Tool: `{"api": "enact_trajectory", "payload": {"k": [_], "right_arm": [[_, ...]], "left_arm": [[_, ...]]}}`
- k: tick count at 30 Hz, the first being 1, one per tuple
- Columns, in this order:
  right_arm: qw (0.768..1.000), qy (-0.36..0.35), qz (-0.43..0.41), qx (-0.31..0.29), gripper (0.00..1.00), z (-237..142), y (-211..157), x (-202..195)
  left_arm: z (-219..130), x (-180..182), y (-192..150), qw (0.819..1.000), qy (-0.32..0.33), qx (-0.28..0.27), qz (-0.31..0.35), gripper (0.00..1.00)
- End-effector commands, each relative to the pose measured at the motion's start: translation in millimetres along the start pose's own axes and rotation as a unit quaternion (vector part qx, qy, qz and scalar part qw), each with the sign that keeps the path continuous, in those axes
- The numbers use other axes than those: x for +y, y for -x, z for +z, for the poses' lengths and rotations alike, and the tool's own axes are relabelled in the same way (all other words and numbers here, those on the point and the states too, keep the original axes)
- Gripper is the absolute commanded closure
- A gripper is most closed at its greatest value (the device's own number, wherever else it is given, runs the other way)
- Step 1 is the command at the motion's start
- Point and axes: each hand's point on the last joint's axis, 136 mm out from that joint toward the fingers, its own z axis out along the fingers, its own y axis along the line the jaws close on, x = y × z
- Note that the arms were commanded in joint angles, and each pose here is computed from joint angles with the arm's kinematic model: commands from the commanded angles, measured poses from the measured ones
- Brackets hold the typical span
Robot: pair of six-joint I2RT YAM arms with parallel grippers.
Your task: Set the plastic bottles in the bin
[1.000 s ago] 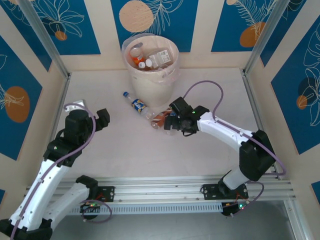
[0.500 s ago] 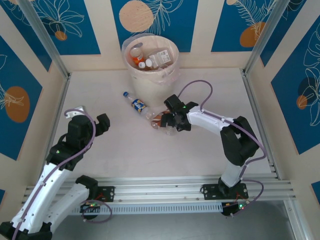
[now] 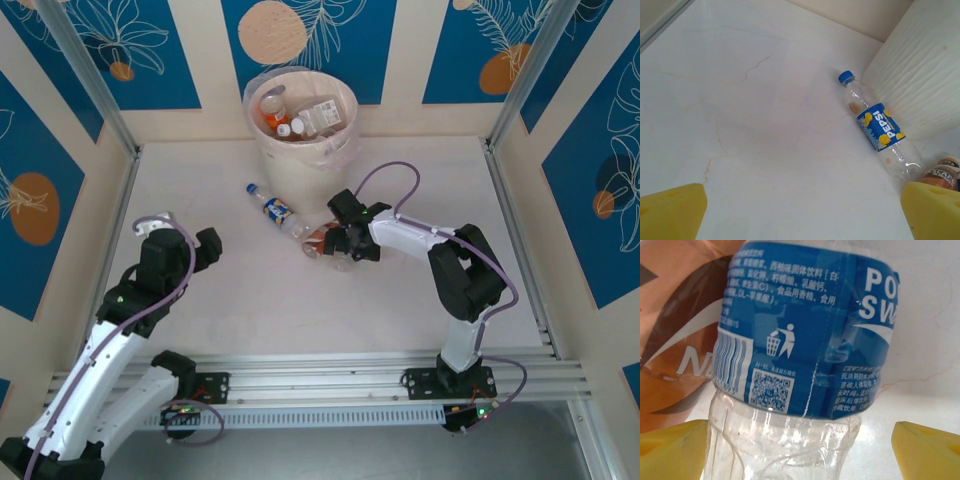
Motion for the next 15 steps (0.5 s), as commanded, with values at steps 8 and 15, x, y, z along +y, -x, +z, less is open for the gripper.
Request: {"api": "enact_trajectory", "payload": {"k": [8,15], "right_arm": [[1.0,-0.004,0.001,0.013,0.13,6.0,-1.8,-5.5],[1.0,-0.005,0.002,0.014,0.14,5.5,-1.9,-5.0]], "left_arm": [[0.5,-1.8,3.7,1.0,-0.003,-0.007,-0.007,0.0],[0.3,-1.7,4.3,1.0,-0.003,-0.009,-0.006,0.0]]}}
